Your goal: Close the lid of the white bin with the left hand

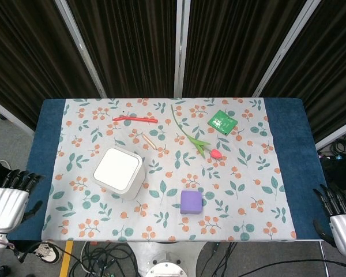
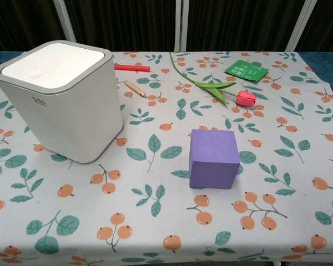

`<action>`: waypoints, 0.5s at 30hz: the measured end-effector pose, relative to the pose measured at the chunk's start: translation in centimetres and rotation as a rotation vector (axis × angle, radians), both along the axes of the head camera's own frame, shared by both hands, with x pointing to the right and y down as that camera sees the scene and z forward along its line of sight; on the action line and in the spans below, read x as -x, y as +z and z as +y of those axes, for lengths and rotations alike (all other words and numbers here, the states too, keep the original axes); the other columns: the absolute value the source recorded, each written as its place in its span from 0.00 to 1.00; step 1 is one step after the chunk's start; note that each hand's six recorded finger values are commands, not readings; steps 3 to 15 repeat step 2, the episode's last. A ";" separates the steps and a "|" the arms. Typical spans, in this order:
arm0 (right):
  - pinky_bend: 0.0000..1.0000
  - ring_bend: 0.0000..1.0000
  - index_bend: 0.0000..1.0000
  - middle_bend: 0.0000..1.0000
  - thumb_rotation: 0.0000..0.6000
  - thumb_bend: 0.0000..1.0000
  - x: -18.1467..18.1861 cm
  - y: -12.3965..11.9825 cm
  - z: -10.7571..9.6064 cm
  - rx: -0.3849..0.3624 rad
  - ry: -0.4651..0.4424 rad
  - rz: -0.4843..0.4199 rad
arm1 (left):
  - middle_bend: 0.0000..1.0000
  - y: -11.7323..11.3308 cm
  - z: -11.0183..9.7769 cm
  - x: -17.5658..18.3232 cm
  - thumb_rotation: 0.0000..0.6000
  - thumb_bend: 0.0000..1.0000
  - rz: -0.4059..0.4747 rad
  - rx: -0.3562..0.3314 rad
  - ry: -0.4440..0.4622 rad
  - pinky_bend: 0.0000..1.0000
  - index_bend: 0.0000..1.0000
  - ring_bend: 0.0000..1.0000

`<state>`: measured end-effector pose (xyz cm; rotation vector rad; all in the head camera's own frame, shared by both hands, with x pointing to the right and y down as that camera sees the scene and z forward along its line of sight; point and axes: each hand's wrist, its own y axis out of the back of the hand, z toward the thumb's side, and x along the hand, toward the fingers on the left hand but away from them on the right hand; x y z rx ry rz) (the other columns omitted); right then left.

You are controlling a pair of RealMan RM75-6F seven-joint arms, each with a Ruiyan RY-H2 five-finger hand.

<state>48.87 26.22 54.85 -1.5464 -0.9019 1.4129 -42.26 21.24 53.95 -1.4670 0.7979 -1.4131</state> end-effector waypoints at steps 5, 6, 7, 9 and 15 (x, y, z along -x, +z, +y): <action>0.00 0.00 0.00 0.00 1.00 0.30 0.1 0.4 0.3 0.010 -0.002 0.006 | 0.08 0.1 0.8 0.5 1.00 0.00 0.000 -0.010 -0.004 0.07 0.08 0.03; 0.00 0.00 0.00 0.00 1.00 0.30 0.1 0.4 0.3 0.010 -0.002 0.006 | 0.08 0.1 0.8 0.5 1.00 0.00 0.000 -0.010 -0.004 0.07 0.08 0.03; 0.00 0.00 0.00 0.00 1.00 0.30 0.1 0.4 0.3 0.010 -0.002 0.006 | 0.08 0.1 0.8 0.5 1.00 0.00 0.000 -0.010 -0.004 0.07 0.08 0.03; 0.00 0.00 0.00 0.00 1.00 0.30 0.1 0.4 0.3 0.010 -0.002 0.006 | 0.08 0.1 0.8 0.5 1.00 0.00 0.000 -0.010 -0.004 0.07 0.08 0.03; 0.00 0.00 0.00 0.00 1.00 0.30 0.1 0.4 0.3 0.010 -0.002 0.006 | 0.08 0.1 0.8 0.5 1.00 0.00 0.000 -0.010 -0.004 0.07 0.08 0.03</action>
